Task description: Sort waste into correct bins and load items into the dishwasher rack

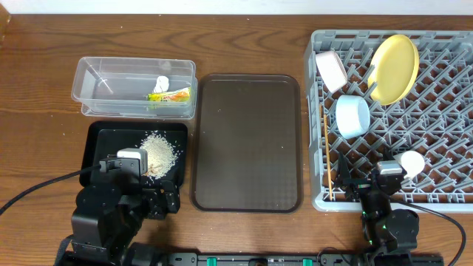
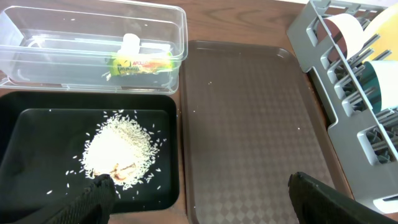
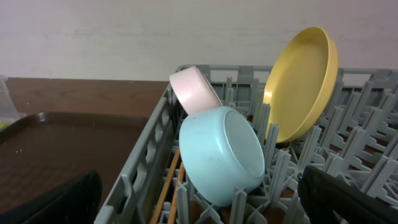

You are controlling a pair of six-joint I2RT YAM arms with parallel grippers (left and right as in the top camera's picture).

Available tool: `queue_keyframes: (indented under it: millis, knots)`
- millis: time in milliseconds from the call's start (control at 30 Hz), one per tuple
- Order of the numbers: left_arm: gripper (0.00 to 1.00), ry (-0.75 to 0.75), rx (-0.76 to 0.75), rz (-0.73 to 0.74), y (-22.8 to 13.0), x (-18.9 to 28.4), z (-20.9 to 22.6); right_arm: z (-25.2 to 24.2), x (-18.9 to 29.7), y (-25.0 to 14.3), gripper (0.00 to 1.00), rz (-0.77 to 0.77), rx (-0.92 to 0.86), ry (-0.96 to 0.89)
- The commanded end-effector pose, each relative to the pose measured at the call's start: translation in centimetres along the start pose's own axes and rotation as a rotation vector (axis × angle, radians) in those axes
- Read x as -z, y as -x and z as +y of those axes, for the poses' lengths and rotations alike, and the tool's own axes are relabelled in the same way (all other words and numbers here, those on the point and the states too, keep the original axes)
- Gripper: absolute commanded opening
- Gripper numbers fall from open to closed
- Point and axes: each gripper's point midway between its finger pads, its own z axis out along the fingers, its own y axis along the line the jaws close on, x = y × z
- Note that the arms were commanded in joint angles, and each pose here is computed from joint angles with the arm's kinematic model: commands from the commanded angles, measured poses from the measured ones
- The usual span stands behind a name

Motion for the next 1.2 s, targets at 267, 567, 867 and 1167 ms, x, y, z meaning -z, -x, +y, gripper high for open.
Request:
queue_keyframes:
  millis: [267,567,867,1167]
  knots:
    - [0.92,-0.001,-0.016,-0.001,-0.1,0.0,0.0,0.1,0.0,0.0,0.99,-0.002,0.015,0.010]
    - [0.92,-0.001,-0.016,-0.001,-0.1,0.0,0.0,0.1,0.0,0.0,0.99,-0.002,0.015,0.010]
    - [0.92,0.095,-0.003,0.016,-1.5,-0.9,2.1,0.1,0.0,0.0,0.99,-0.002,0.015,0.010]
    - [0.92,0.104,0.022,-0.183,-3.3,-5.1,4.1,0.1,0.0,0.0,0.99,-0.002,0.015,0.010]
